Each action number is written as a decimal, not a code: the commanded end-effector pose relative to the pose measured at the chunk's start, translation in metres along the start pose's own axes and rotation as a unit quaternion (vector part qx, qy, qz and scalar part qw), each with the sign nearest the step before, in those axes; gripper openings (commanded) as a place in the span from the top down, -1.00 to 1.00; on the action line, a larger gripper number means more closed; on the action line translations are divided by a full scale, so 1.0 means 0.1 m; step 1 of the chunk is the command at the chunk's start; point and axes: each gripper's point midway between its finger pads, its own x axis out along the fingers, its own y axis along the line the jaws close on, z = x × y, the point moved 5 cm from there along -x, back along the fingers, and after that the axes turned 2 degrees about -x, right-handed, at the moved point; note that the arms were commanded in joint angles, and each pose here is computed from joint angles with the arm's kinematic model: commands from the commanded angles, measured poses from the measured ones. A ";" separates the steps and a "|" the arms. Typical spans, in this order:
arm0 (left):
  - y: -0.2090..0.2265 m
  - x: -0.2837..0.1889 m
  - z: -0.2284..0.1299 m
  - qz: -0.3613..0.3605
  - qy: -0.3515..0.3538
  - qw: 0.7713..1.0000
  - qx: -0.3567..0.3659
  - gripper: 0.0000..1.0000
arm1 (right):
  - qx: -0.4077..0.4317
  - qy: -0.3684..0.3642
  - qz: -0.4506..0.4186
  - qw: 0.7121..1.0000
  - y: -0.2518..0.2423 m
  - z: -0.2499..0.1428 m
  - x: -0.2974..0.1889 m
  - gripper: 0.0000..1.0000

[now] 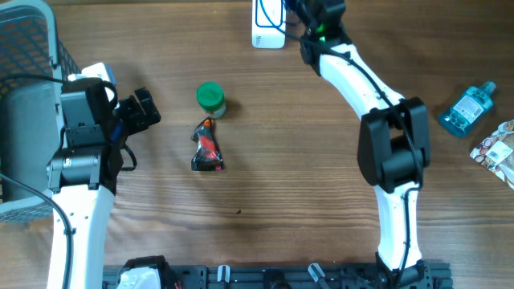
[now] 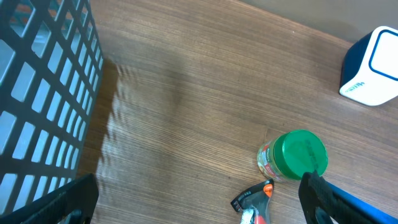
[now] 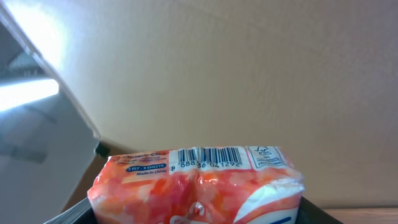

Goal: Scan the item barcode

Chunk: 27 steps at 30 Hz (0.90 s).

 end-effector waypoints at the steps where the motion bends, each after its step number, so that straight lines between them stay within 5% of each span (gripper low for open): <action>1: -0.03 -0.02 0.02 -0.007 -0.003 1.000 -0.002 -1.00 | 0.116 -0.025 -0.050 0.992 -0.39 0.01 0.04 -0.37; 5: -0.03 -0.02 0.02 -0.007 -0.003 1.000 -0.002 -1.00 | 0.253 -0.022 -0.104 0.962 -0.67 -0.12 0.02 -0.36; 9: -0.03 -0.02 0.02 -0.007 -0.003 1.000 -0.002 -1.00 | 0.407 -0.002 -0.150 0.901 -0.83 -0.38 0.00 -0.48; 20: -0.03 -0.02 0.02 -0.007 -0.003 1.000 -0.002 -1.00 | 0.440 -0.012 -0.263 0.859 -1.27 -0.44 -0.24 -0.42; 27: -0.03 -0.02 0.02 -0.007 -0.003 1.000 -0.002 -1.00 | 0.436 -0.006 -0.236 0.869 -1.44 -0.33 -0.26 -0.47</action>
